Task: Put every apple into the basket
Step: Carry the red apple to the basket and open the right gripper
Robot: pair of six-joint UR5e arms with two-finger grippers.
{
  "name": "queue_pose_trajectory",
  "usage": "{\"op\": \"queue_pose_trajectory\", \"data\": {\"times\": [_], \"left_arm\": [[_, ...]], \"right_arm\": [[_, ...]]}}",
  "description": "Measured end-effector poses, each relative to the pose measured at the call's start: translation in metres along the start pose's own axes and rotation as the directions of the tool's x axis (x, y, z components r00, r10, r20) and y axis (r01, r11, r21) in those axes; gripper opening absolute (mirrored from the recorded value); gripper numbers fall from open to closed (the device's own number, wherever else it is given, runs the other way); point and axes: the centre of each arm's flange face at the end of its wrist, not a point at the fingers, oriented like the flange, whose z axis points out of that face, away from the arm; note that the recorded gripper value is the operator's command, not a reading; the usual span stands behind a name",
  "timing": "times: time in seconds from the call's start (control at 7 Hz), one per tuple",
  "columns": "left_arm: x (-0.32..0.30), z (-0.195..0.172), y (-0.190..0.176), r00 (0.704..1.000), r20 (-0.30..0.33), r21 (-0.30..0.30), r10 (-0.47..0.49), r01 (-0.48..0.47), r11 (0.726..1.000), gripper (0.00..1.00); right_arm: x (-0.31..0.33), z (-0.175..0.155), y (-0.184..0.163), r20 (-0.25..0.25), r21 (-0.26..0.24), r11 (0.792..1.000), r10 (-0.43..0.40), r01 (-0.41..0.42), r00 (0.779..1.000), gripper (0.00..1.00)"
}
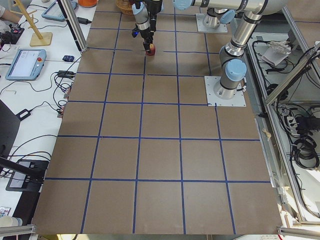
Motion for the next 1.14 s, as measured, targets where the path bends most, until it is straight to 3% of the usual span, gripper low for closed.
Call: {"op": "queue_pose_trajectory", "data": {"times": [0.29,0.43,0.71,0.86,1.14], "left_arm": [[0.0,0.0,0.0,1.0,0.0,-0.001,0.001,-0.001,1.0,1.0],[0.0,0.001,0.0,1.0,0.0,-0.001,0.018,-0.018,1.0,1.0],[0.0,0.002,0.002,0.998,0.003,-0.005,0.066,-0.066,0.998,1.0],[0.0,0.001,0.003,0.997,0.004,-0.006,0.072,-0.072,0.997,1.0],[0.0,0.0,0.004,0.998,0.004,-0.01,0.069,-0.069,0.998,1.0]], "right_arm": [[0.041,-0.09,-0.019,-0.012,0.087,0.995,0.058,-0.057,0.998,0.0],[0.094,-0.14,-0.048,-0.023,0.114,0.988,0.11,-0.106,0.994,0.0],[0.236,-0.208,-0.11,-0.069,0.151,0.988,0.057,-0.046,0.996,0.0],[0.299,-0.224,-0.133,-0.107,0.167,0.986,-0.011,0.029,0.994,0.0],[0.379,-0.218,-0.179,-0.198,0.201,0.968,-0.11,0.15,0.974,0.0]]}}
